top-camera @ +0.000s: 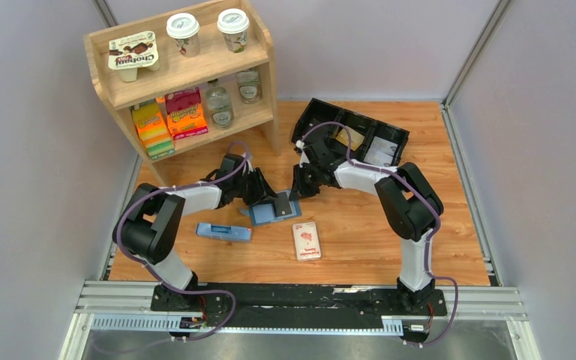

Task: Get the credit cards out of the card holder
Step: Remove the credit card from the card holder.

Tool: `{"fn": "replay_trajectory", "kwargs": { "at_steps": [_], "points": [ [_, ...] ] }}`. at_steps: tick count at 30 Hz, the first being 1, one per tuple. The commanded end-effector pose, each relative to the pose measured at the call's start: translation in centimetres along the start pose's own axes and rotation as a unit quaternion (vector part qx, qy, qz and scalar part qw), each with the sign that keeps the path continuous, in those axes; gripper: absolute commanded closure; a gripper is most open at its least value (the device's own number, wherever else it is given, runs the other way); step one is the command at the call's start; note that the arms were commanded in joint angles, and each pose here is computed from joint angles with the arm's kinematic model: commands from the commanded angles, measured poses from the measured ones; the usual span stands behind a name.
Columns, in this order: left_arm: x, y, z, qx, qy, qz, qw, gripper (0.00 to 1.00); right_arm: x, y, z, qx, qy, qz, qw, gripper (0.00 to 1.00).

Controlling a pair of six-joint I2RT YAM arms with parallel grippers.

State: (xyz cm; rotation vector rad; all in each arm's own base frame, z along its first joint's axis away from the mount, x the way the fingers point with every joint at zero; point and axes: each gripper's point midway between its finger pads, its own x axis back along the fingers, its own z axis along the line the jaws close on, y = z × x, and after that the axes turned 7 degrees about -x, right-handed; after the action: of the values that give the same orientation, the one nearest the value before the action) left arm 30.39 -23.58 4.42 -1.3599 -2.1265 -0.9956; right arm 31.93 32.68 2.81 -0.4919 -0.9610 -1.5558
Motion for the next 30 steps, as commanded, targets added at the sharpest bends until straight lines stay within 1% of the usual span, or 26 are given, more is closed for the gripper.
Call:
{"fn": "replay_trajectory", "kwargs": {
  "at_steps": [1,6,11,15,18,24,30],
  "points": [
    [-0.4,-0.5,-0.1,0.012,-0.016,-0.001,1.000,0.56,-1.2,-2.0,-2.1,-0.012,-0.017,0.021,1.000,0.91],
    [-0.5,-1.7,1.8,0.025,0.019,0.008,0.999,0.56,-1.3,-2.4,-2.4,-0.013,-0.015,0.022,1.000,0.91],
    [-0.9,-2.0,1.6,0.034,0.003,0.012,0.999,0.57,-1.5,-2.6,-2.4,-0.014,-0.012,0.024,1.000,0.91],
    [-0.9,-1.5,0.6,0.028,-0.027,-0.001,0.999,0.66,-1.5,-2.7,-2.5,-0.016,-0.014,0.025,0.999,0.91],
    [-0.4,-1.0,-0.3,0.019,-0.048,-0.017,0.999,0.78,-1.8,-2.8,-2.8,-0.018,-0.017,0.026,0.999,0.91],
    [0.3,-0.7,-0.9,0.013,-0.072,-0.046,0.996,0.93,-2.1,-3.2,-3.4,-0.023,-0.025,0.028,0.999,0.91],
    [0.9,-1.4,0.2,0.024,-0.056,-0.045,0.997,0.95,-2.1,-3.3,-4.4,-0.028,-0.046,0.024,0.998,0.92]
  ]
}}
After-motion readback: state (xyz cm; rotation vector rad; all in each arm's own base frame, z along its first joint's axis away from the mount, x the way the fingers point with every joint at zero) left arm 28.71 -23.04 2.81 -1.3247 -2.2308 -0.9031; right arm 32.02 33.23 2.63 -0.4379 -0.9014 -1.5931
